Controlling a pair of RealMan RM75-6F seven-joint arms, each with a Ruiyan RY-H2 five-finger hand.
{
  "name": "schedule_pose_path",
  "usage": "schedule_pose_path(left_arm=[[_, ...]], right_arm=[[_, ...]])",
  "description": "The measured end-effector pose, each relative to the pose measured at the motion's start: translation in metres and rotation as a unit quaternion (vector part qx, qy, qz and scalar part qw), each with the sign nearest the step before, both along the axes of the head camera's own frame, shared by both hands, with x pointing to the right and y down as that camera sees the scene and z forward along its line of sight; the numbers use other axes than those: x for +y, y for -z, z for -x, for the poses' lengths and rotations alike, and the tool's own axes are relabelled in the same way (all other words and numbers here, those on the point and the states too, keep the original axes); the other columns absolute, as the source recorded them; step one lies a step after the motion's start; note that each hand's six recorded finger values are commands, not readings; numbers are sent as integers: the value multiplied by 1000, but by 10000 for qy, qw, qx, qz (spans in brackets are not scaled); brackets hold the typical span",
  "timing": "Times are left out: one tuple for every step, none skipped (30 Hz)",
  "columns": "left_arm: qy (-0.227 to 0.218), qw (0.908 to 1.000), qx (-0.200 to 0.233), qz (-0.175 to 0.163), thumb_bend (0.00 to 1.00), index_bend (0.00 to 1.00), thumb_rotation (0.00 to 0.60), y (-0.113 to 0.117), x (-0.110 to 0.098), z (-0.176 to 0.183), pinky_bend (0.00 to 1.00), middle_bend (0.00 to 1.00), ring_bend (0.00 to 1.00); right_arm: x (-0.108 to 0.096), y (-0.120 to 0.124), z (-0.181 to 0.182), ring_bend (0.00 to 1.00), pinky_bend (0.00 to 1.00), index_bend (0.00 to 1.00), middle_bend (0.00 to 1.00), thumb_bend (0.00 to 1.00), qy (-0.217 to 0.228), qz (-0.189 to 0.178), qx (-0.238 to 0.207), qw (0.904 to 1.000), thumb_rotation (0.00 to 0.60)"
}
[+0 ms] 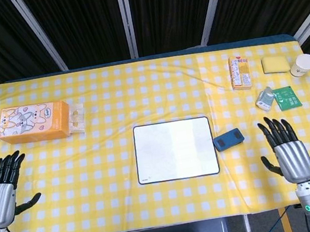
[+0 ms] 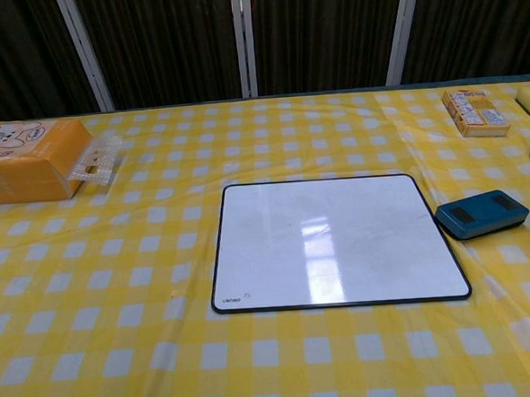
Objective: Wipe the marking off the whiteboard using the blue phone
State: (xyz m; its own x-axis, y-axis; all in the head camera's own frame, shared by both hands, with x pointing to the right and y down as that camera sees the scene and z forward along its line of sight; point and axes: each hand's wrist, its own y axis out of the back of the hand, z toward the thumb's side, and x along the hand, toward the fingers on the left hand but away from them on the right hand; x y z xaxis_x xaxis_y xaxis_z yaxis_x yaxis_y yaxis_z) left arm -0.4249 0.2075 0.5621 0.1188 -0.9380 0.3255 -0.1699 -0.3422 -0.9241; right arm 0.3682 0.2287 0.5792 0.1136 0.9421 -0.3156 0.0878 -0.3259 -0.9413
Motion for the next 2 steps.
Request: schedule_pose_path(left_arm=[[-17, 10000, -8, -10, 10, 0, 600, 0, 1, -1, 0, 0, 0], [-33, 10000, -15, -14, 10, 0, 600, 0, 2, -2, 0, 0, 0]], right_arm=[[5, 4, -4, 0, 0, 0, 0, 197, 14, -20, 1, 10000, 600], [7, 6, -7, 0, 0, 0, 0, 197, 25, -40, 29, 10000, 600]])
